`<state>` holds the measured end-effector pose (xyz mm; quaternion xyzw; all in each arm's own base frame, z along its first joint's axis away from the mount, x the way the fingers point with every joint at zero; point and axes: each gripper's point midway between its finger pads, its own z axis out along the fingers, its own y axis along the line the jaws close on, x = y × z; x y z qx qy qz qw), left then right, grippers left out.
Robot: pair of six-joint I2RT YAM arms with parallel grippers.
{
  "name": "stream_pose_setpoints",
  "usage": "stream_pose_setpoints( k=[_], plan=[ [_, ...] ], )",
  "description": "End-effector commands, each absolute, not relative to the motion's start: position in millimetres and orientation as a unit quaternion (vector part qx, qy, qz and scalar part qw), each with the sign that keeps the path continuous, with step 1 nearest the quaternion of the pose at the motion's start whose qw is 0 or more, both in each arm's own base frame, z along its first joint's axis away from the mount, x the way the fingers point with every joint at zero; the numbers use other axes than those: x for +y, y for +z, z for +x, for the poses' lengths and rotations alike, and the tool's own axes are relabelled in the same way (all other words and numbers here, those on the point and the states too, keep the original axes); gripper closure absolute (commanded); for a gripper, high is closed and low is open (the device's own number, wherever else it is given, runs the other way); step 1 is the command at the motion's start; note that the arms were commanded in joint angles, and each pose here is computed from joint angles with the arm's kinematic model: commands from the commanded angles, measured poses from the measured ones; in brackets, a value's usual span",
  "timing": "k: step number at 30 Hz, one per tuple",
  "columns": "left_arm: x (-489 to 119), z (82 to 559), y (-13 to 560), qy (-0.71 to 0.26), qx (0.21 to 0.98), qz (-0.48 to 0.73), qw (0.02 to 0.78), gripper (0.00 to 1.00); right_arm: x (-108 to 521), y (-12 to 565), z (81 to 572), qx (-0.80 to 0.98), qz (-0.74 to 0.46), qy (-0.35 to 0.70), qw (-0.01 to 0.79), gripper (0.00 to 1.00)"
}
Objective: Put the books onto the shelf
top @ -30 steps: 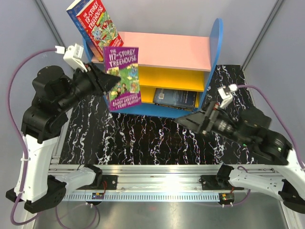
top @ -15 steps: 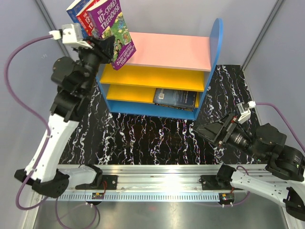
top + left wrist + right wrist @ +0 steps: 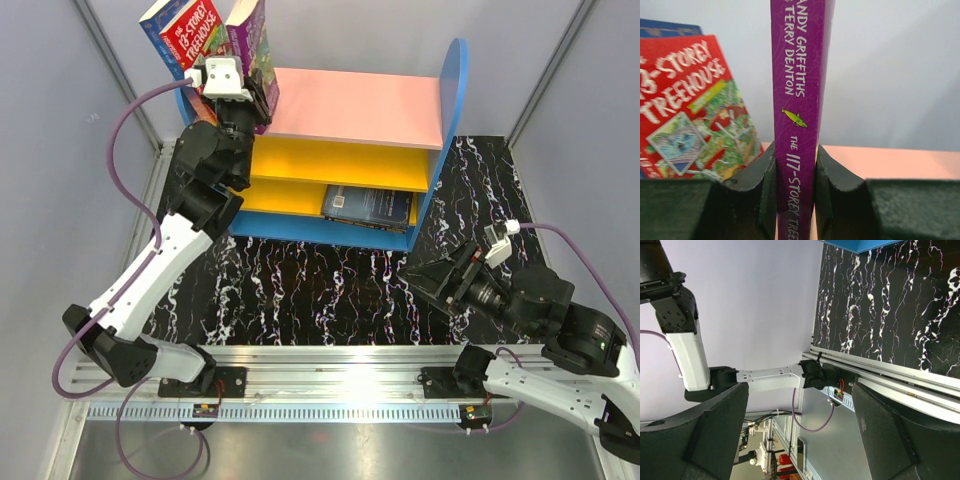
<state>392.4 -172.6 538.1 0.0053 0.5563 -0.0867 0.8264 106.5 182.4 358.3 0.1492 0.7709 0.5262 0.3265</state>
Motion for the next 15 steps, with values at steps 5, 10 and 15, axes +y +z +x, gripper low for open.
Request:
stream_pose_setpoints(
  k=[5,10,15],
  plan=[
    [-119,364,591,-0.032,0.449,-0.08,0.89,1.0,177,363,113,0.75,0.18,0.54,0.338,0.1],
    [-124,374,577,-0.029,0.461,-0.068,0.884,1.0,180,359,114,0.746,0.184,0.546,0.334,0.12],
    [-110,379,563,-0.019,0.475,-0.094,0.875,0.97,182,357,115,0.747,0.186,0.545,0.332,0.13]
  ],
)
